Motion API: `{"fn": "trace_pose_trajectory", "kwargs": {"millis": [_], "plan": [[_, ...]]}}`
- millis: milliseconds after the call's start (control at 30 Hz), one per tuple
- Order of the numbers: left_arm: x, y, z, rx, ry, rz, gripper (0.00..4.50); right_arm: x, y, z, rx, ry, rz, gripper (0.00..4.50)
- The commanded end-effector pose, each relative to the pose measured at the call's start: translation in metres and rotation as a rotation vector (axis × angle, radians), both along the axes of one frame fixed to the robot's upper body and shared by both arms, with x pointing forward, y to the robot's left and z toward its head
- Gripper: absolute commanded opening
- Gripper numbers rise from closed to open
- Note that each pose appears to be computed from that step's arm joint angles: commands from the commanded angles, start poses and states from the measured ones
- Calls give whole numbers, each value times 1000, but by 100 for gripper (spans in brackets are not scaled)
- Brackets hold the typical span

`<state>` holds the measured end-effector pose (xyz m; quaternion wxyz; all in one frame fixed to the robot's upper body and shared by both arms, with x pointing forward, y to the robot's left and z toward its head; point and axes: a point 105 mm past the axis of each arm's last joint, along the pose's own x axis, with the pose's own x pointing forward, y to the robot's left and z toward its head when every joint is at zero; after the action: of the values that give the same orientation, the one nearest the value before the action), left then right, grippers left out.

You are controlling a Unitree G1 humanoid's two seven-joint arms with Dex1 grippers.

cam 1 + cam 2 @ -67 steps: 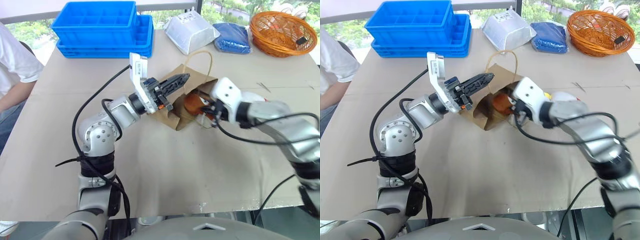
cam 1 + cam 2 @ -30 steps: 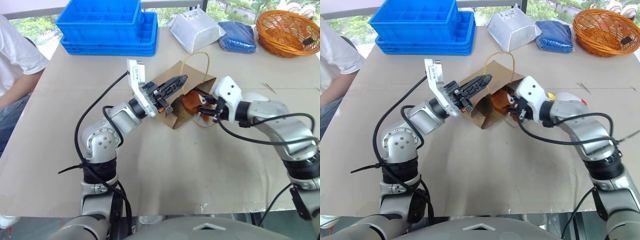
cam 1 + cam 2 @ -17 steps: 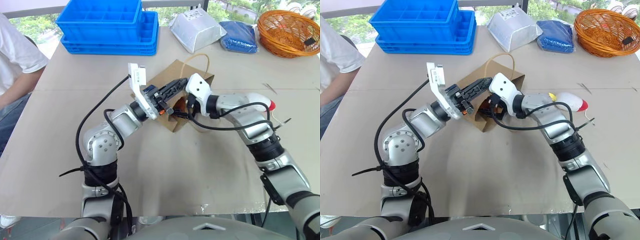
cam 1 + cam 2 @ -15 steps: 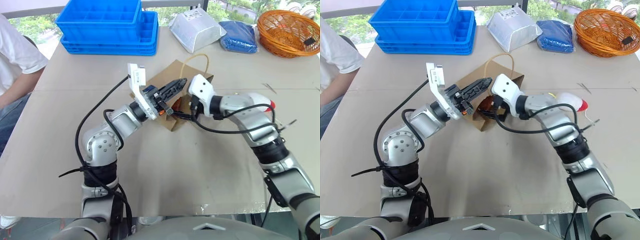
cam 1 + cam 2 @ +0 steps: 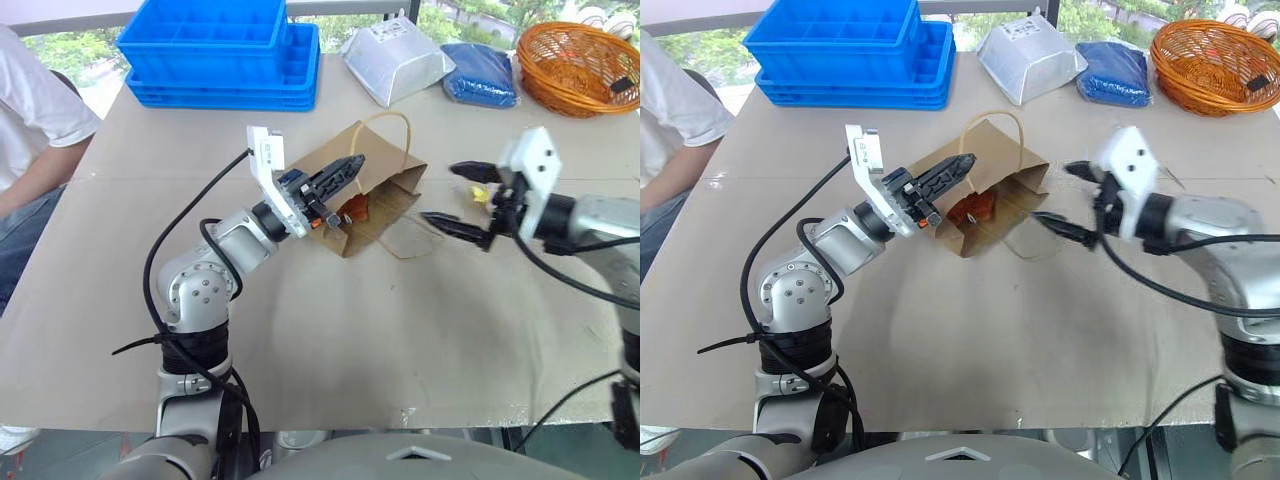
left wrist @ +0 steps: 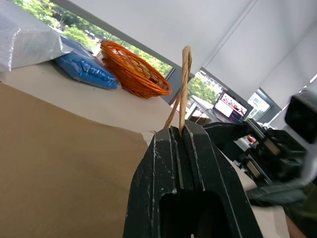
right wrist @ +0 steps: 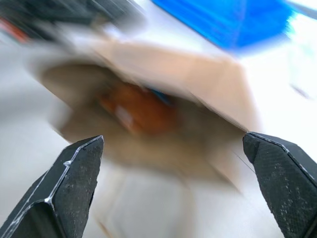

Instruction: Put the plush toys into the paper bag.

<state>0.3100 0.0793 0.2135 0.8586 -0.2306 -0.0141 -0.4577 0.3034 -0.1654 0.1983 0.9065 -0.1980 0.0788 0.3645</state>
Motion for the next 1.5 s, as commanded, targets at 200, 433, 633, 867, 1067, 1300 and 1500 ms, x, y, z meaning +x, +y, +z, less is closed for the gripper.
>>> {"fn": "trace_pose_trajectory", "kwargs": {"millis": [200,433,633,867,1067,1300,1500], "plan": [[-7,-10,15,-5,-83,-45,0,55,-72,-48,-235,87,-327,446],[-10,-9,14,22,-101,-47,0,69,-79,-64,-318,80,-295,173],[-12,-8,15,13,-102,-36,0,42,-46,-25,-147,-31,-58,1],[-12,-10,18,-3,-96,-61,0,-18,86,-7,-129,-130,463,1],[-16,-15,18,-7,-86,-119,0,10,147,-36,-272,-252,547,1],[-26,-14,14,-7,-54,-148,0,53,175,-26,-266,-381,540,1],[-22,-10,14,-37,-39,-100,0,49,199,-28,-215,-428,648,1]]}}
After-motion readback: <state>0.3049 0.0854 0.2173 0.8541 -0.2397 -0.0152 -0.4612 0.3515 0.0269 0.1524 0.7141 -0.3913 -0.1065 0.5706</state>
